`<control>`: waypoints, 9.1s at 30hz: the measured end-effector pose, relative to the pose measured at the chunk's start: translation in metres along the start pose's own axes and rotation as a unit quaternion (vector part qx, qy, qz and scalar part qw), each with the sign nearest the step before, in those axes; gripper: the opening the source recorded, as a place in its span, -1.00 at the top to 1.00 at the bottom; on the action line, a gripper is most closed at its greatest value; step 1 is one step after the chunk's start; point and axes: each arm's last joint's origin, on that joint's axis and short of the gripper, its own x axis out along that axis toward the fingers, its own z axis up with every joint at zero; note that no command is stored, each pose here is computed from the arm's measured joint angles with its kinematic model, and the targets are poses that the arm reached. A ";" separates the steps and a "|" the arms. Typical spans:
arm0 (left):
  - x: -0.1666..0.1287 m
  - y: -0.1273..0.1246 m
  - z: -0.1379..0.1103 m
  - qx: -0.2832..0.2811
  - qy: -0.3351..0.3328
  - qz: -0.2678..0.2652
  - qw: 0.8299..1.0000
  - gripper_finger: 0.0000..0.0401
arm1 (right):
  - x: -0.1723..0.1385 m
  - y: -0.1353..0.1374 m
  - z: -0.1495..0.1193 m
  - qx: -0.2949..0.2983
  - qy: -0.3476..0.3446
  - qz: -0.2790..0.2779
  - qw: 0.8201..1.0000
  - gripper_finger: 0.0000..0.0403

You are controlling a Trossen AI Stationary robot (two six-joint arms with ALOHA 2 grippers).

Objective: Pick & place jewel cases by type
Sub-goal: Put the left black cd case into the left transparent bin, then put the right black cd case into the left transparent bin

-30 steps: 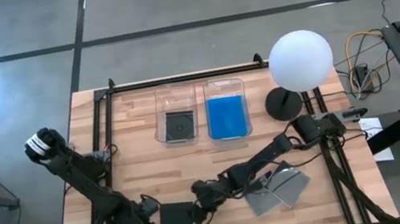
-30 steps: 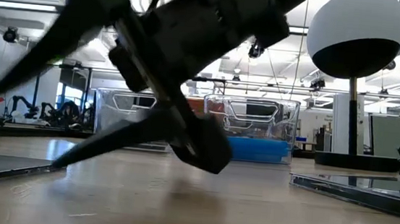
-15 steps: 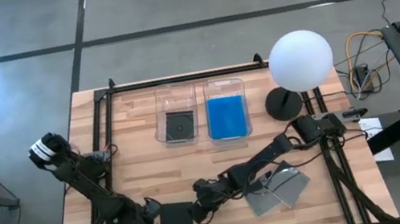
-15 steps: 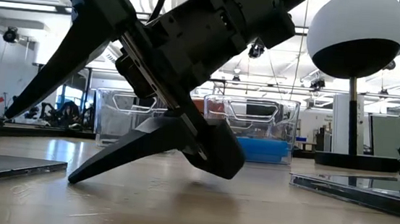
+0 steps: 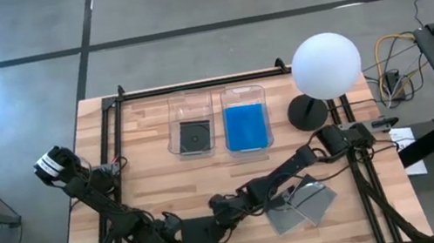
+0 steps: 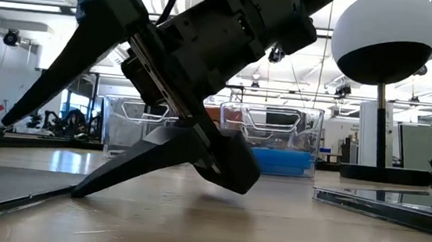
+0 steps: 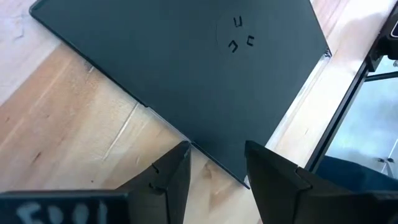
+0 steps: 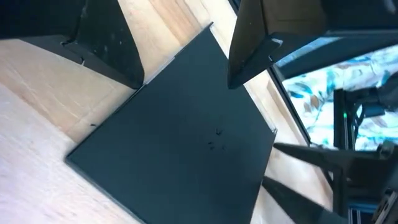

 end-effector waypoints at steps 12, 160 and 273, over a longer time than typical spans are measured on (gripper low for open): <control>0.000 -0.002 0.001 0.015 0.000 -0.009 1.000 0.32 | -0.043 0.047 0.003 -0.124 -0.028 0.087 0.988 -0.13; -0.198 0.045 0.060 0.040 -0.421 -0.079 0.903 0.32 | -0.213 -0.151 -0.140 0.030 0.250 -0.456 0.854 0.00; 0.041 0.009 0.170 0.030 -0.188 -0.050 0.980 0.32 | -0.144 -0.133 -0.017 0.274 -0.283 0.002 0.919 0.64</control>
